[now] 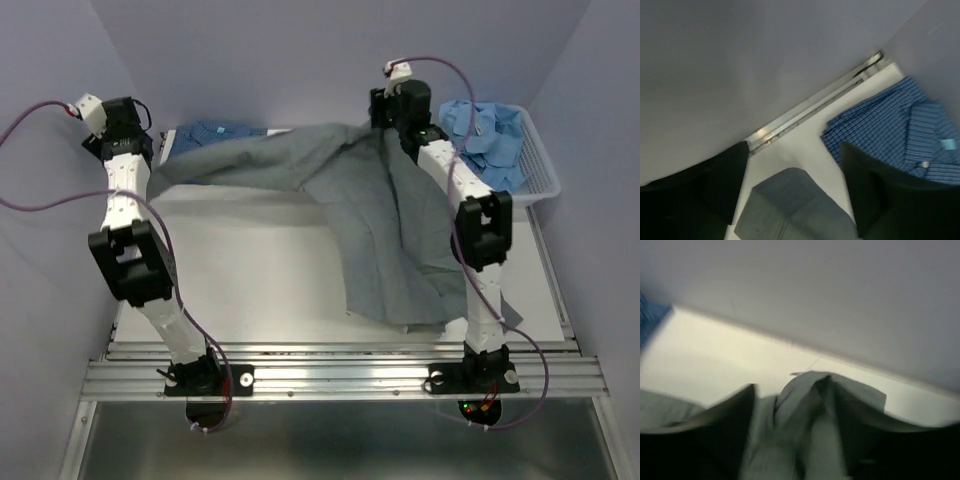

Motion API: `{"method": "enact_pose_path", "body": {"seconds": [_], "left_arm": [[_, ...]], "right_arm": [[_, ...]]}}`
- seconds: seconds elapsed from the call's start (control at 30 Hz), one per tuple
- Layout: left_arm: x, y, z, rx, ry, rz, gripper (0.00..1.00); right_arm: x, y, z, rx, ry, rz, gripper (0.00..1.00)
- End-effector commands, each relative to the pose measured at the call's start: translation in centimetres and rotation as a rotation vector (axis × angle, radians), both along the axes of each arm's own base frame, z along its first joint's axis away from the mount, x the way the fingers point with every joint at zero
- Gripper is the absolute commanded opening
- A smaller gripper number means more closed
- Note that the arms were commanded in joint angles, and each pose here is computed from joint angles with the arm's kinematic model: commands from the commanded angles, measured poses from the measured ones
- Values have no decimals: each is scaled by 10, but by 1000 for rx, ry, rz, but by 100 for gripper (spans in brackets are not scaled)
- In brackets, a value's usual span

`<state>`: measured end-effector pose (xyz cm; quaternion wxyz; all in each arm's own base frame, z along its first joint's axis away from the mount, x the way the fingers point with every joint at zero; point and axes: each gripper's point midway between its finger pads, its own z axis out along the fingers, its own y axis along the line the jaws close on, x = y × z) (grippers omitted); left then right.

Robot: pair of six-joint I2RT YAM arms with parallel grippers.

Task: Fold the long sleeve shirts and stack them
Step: Flatten the shirt out

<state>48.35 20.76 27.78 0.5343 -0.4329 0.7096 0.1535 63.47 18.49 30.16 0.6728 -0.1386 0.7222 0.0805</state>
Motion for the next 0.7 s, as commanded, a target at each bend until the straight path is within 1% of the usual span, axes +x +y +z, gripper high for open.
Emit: {"method": "enact_pose_path", "body": {"seconds": [0.0,0.07,0.1,0.13,0.17,0.2,0.23,0.27,0.3,0.33,0.37,0.43,0.47,0.5,0.53,0.57,0.6,0.63,0.67], "left_arm": [[11,2,15,-71,35,-16,99],[14,-3,28,-55,0,-62,99],[13,-7,33,-55,-22,-79,99],[14,-16,36,-60,-46,-126,99],[4,-24,43,-50,-79,-146,99],[1,-33,45,-55,-98,-175,99],[-1,-44,35,-59,-97,-204,99],[-10,-53,50,-51,-133,-228,99],[-16,-71,51,-62,-148,-277,99],[-15,-73,51,-65,-149,-288,99],[-19,-92,47,-71,-145,-327,99],[-21,-119,40,-89,-133,-387,99],[-23,-149,30,-108,-117,-445,99],[-24,-168,23,-128,-113,-484,99],[-23,-191,18,-162,-119,-560,99],[-24,-208,1,-188,-107,-611,99],[-27,-255,-6,-229,-99,-743,99],[-32,-277,-26,-261,-67,-811,99],[-40,-309,-37,-279,-40,-883,99]], "right_arm": [[11,23,-7,74,148,86,100],[11,21,5,100,152,66,100],[7,20,-2,92,174,68,100],[-6,17,28,110,127,72,100],[-12,14,29,116,125,65,100],[-20,13,-3,110,184,65,100],[-35,9,18,120,158,63,100],[-42,6,13,125,175,56,100],[-57,3,1,129,222,50,100],[-61,2,-20,122,271,44,100],[-72,-3,-13,127,274,32,100],[-88,-9,-32,133,347,4,100],[-102,-16,-48,132,393,-24,100],[-111,-18,-59,158,432,-47,100],[-125,-23,-88,154,512,-75,100],[-135,-22,-98,165,547,-92,100],[-146,-29,-104,181,583,-137,100],[-160,-35,-126,148,629,-186,100],[-168,-44,-135,128,656,-224,100]]}}
